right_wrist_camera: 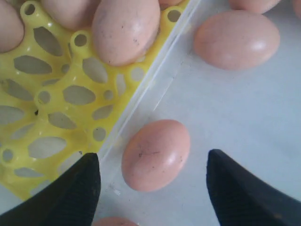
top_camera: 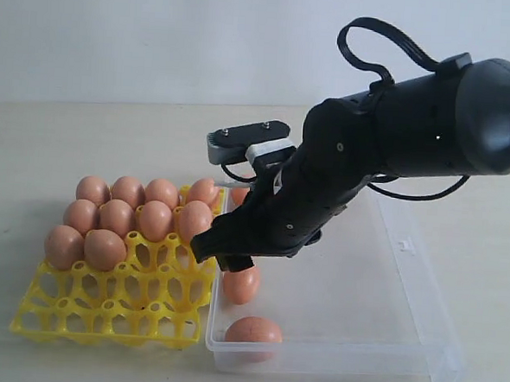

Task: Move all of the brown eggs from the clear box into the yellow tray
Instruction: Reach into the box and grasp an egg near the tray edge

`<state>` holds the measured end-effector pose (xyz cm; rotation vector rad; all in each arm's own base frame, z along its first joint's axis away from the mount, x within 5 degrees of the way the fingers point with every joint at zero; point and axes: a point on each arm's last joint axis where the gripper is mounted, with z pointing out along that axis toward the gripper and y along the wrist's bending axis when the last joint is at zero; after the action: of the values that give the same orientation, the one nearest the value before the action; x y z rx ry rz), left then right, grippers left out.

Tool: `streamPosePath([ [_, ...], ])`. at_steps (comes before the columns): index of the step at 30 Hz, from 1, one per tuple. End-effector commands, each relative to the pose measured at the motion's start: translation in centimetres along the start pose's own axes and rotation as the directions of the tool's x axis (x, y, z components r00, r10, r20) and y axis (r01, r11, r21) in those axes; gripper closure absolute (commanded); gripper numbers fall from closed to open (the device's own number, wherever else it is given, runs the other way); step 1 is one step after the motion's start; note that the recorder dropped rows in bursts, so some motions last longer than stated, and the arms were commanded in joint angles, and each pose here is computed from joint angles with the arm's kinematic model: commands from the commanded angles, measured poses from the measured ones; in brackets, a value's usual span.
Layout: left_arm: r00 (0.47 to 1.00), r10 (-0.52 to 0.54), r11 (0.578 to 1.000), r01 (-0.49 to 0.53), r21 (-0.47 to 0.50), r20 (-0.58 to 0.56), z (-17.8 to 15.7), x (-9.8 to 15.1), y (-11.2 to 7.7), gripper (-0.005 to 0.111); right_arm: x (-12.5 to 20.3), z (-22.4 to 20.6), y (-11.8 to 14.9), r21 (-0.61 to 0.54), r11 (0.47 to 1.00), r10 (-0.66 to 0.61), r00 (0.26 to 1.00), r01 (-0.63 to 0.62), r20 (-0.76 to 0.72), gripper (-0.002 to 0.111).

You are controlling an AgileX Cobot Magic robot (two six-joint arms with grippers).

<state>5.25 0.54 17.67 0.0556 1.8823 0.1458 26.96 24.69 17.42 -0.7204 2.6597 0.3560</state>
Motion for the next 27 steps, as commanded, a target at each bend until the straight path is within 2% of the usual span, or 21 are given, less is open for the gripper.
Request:
streamPosePath([
  [1,1.000,-0.005,1.000,0.005,0.005,0.019,-0.1,-0.2,0.0,0.107,0.3,1.0,-0.4,0.008,0.999,0.045,0.999,-0.045,-0.014,0.046],
  [18,1.000,-0.005,1.000,0.005,0.005,0.019,-0.1,-0.2,0.0,0.107,0.6,3.5,-0.9,0.022,0.996,0.083,0.996,-0.082,-0.026,0.046],
  [27,1.000,-0.005,1.000,0.005,0.005,0.019,-0.1,-0.2,0.0,0.107,0.5,5.9,-1.2,0.021,0.997,0.068,0.997,-0.068,0.035,0.046],
])
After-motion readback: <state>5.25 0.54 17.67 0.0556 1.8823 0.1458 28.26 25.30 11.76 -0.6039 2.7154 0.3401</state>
